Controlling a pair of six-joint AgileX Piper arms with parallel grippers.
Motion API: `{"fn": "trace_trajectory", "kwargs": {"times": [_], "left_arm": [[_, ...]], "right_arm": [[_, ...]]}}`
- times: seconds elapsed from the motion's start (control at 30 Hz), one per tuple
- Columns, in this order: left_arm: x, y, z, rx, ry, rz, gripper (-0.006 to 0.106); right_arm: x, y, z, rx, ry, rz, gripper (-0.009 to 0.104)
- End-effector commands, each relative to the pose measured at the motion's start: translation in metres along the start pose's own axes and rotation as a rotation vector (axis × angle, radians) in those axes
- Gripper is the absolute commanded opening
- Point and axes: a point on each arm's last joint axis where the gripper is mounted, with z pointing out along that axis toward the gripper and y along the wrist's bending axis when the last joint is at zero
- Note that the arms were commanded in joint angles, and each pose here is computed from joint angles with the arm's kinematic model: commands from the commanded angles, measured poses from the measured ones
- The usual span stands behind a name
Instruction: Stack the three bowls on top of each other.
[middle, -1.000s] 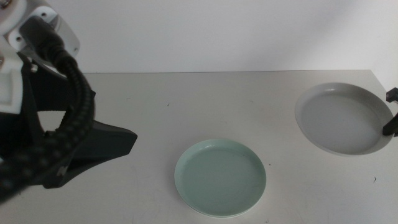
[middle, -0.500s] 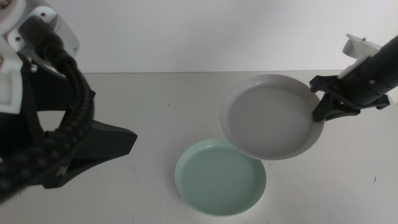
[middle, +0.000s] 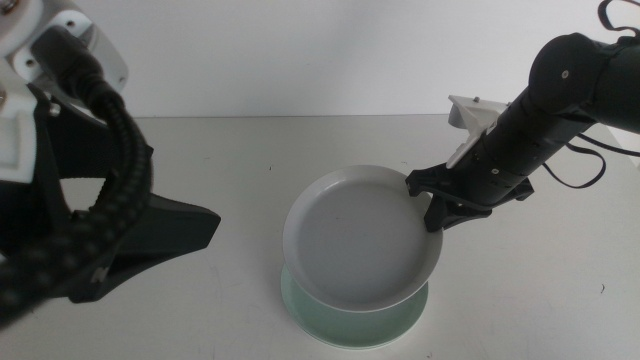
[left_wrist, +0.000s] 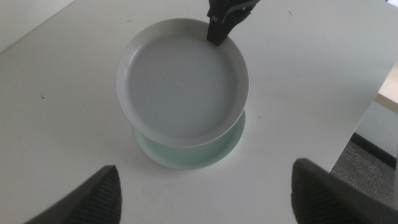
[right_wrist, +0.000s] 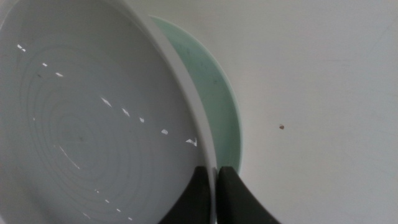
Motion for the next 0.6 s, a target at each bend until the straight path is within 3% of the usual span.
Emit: {"fn": "trace_trajectory", "kwargs": {"times": [0.0, 0.57], "left_arm": [[-0.011, -0.002, -0.008, -0.002, -0.085, -0.003, 0.105], [-0.011, -0.002, -0.008, -0.005, -0.084, -0.001, 0.105]], "right_arm": [[-0.009, 0.012, -0.015, -0.022, -0.099, -0.027, 0.001], [-0.009, 0.006, 0.022, 0.016, -0.011, -0.037, 0.001]]}}
